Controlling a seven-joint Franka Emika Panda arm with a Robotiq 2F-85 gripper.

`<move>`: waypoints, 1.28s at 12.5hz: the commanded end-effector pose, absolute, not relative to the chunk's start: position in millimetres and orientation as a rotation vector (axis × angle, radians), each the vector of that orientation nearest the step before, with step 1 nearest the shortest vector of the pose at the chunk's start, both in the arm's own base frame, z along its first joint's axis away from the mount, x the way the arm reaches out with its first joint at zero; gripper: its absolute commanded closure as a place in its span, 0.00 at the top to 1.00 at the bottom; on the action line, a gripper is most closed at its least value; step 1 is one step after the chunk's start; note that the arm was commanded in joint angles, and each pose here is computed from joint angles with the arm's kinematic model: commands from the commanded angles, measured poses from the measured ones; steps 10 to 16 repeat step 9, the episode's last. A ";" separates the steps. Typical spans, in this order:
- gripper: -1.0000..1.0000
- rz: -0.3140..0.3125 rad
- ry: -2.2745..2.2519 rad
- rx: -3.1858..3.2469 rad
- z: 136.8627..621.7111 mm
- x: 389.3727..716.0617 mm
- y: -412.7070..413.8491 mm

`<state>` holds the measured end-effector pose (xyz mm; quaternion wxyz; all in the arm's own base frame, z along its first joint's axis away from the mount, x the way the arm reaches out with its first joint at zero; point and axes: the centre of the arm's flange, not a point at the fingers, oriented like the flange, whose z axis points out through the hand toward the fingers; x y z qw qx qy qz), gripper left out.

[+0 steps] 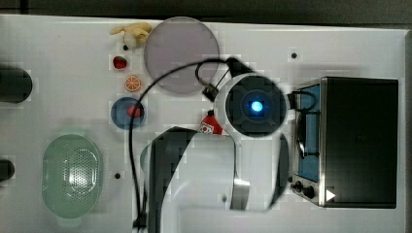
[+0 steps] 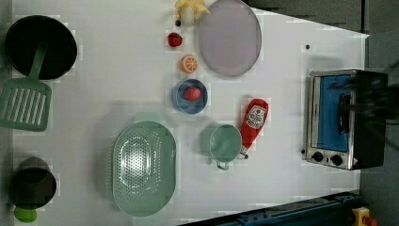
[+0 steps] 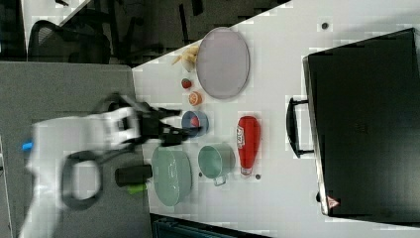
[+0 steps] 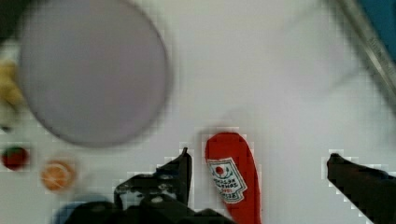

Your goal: Pick ketchup from plate and place it on table.

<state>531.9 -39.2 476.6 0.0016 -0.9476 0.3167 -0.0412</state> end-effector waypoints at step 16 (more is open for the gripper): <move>1.00 0.056 1.358 -2.873 595.4 506.7 -28.1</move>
